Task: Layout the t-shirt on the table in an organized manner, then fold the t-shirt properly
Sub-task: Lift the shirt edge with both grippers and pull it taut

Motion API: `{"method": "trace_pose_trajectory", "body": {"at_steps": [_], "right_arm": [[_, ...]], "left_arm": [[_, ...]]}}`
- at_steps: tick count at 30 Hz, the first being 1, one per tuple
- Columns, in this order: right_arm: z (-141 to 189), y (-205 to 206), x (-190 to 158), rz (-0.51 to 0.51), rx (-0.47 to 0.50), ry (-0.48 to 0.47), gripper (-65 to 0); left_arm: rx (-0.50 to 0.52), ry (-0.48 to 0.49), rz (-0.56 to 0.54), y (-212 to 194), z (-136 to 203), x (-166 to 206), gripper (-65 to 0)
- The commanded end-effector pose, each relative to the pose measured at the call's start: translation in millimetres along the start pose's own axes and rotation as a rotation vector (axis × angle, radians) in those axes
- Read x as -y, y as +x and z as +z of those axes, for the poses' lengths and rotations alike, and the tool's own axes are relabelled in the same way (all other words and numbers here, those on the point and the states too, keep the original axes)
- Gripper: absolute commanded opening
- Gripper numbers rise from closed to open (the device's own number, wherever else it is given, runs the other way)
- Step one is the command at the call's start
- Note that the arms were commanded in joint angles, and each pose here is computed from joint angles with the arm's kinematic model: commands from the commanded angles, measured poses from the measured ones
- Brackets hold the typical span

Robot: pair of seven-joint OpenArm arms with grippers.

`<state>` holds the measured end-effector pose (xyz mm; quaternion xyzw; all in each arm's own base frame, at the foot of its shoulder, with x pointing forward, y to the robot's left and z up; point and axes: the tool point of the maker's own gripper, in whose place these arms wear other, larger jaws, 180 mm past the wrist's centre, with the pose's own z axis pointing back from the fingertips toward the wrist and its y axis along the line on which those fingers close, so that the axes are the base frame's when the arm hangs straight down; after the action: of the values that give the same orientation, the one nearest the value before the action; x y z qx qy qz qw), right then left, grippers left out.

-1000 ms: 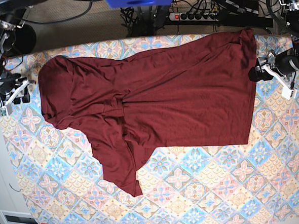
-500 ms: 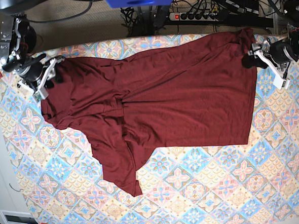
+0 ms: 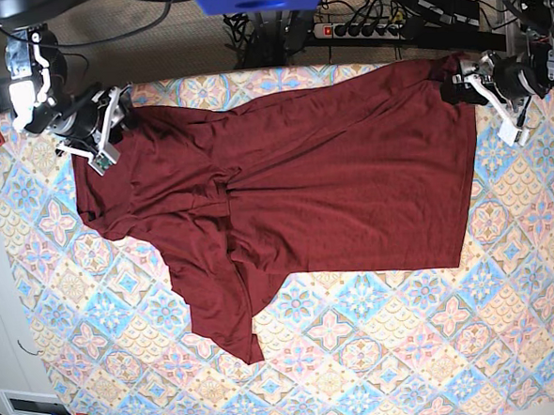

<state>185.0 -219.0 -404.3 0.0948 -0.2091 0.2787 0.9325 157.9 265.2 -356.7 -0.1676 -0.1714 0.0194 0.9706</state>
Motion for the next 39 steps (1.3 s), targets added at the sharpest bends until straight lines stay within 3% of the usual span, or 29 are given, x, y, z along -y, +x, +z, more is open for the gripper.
{"method": "trace_pose_trajectory", "body": {"at_steps": [1,4,9,15,28,37,39], "right_arm": [[6,0,8,0.029,-0.019,-0.027,-43.3],[6,-10,16,0.055,-0.081,-0.069,-43.2],[6,-12,17,0.06,-0.095,-0.078,-43.1],[6,-11,18,0.06,-0.094,-0.081,-43.1],[6,-11,18,0.058,-0.093,-0.08,-43.1],[-2,-13,2,0.086,-0.106,-0.035,-43.2],[-2,-12,2,0.087,-0.106,-0.035,-43.2]], "left_arm": [[0.001,0.014,-0.011,-2,3,-2,-27.0],[-0.015,0.046,-0.005,-12,-1,-7,-26.9],[-0.019,0.035,0.041,-24,-9,-3,-26.7],[-0.065,0.042,0.15,-47,-20,-22,-18.7],[-0.012,0.091,0.161,-35,-16,-34,-18.5],[-0.094,0.049,0.08,-47,-45,-7,-19.0],[-0.099,0.046,0.077,-48,-46,-5,-23.7]]}}
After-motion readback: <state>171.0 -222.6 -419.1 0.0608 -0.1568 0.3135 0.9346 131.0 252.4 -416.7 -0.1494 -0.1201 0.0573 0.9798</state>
